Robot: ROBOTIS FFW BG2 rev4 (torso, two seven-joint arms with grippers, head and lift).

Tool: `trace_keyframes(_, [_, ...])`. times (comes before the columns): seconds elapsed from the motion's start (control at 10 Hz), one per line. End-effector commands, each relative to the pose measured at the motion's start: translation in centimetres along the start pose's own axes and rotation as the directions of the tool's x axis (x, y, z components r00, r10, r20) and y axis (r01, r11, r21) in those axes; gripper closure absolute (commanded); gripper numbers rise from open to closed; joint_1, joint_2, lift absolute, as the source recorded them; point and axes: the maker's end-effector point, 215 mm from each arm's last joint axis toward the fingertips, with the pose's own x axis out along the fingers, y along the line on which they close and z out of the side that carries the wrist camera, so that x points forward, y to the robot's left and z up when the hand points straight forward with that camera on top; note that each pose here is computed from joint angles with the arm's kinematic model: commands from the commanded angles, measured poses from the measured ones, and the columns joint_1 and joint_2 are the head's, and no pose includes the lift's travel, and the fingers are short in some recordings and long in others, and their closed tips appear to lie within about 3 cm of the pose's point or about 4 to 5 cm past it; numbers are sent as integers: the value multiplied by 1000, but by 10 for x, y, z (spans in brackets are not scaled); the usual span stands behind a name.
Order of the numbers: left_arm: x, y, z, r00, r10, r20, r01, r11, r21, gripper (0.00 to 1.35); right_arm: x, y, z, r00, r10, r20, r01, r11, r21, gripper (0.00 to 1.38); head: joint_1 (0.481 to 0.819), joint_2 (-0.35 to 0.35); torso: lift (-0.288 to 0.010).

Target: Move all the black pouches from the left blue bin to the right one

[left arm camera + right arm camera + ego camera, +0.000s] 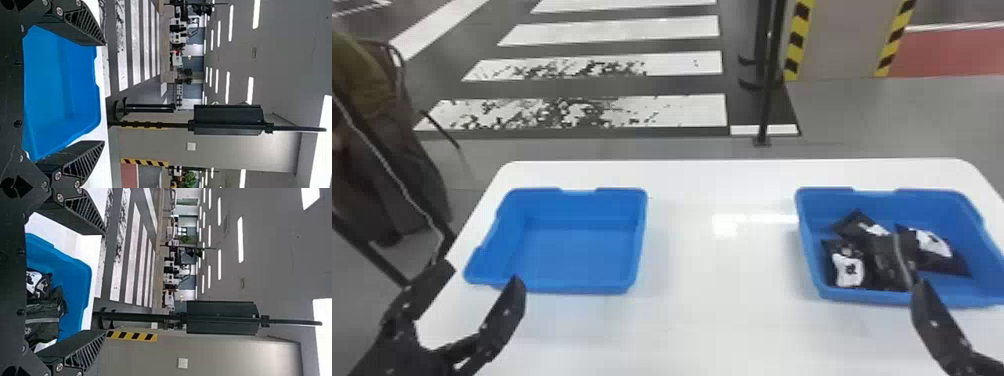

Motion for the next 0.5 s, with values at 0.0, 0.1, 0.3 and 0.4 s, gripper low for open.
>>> trace_keyframes(0.0, [3,-7,-2,1000,-8,0,8,1000,-30,160,1,2,-3,1000,4,-11,-3,1000,9,128,695,112,-140])
trace_keyframes(0.1, [3,-8,-4,1000,-9,-3,9,999,-36,159,1,4,-4,1000,6,-13,-6,1000,14,128,695,104,-140])
trace_keyframes(0.3, [3,-9,-5,1000,-10,-5,10,999,-38,160,2,6,-4,1000,8,-12,-8,1000,17,128,695,102,-140])
trace_keyframes(0.4, [4,-8,-5,1000,-10,-6,10,999,-42,160,1,4,-4,1000,5,-11,-5,1000,20,128,695,102,-140])
